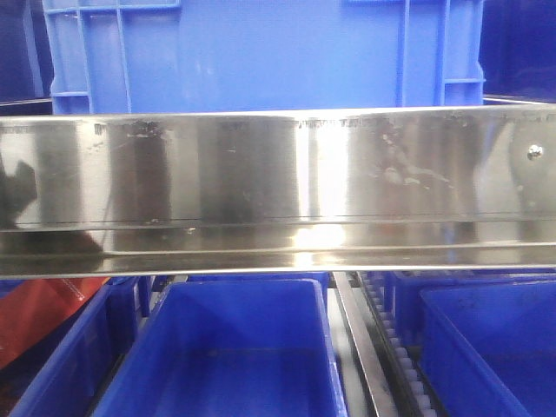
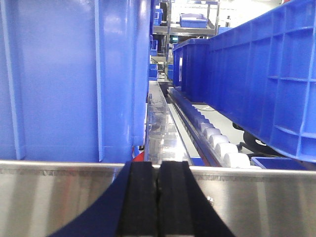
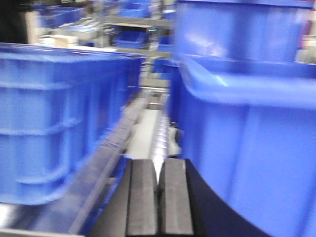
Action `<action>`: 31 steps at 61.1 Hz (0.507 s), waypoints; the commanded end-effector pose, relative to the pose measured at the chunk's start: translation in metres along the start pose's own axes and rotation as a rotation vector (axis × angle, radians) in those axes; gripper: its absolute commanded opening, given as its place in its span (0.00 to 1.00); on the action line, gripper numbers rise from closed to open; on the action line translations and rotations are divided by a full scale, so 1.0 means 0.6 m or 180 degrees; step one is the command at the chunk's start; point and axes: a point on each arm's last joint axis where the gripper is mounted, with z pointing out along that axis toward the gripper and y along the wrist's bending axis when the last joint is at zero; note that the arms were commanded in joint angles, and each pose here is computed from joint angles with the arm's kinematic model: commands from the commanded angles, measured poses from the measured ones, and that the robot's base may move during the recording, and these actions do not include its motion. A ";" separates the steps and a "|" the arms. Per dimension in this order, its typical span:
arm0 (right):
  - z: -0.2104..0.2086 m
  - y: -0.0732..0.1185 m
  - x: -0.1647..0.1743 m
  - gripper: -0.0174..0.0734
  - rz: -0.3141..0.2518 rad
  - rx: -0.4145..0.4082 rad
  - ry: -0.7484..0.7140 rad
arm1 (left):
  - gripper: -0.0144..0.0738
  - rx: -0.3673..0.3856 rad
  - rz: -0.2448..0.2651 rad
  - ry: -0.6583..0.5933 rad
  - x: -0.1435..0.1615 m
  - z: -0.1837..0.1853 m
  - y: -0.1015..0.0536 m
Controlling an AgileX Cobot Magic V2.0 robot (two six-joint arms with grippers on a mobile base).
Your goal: Place cylindrical capacitor in blue bin on shelf
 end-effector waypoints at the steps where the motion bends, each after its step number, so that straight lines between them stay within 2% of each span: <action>1: -0.006 -0.004 0.024 0.01 0.0052 0.0147 -0.0149 | 0.04 -0.0007 -0.0028 -0.0084 -0.005 -0.001 0.000; 9: -0.009 -0.007 0.074 0.01 0.0234 0.0247 -0.0066 | 0.04 -0.0007 -0.0028 -0.0084 -0.005 -0.001 0.000; 23: -0.011 -0.008 0.137 0.01 0.0170 0.0324 0.0040 | 0.04 -0.0007 -0.0028 -0.0084 -0.005 -0.001 0.000; 27: -0.011 -0.009 0.129 0.01 0.0161 0.0339 -0.0132 | 0.04 -0.0007 -0.0028 -0.0084 -0.005 -0.001 0.000; 31: -0.011 -0.008 0.135 0.01 0.0168 0.0327 0.0012 | 0.04 -0.0007 -0.0028 -0.0084 -0.005 -0.001 0.000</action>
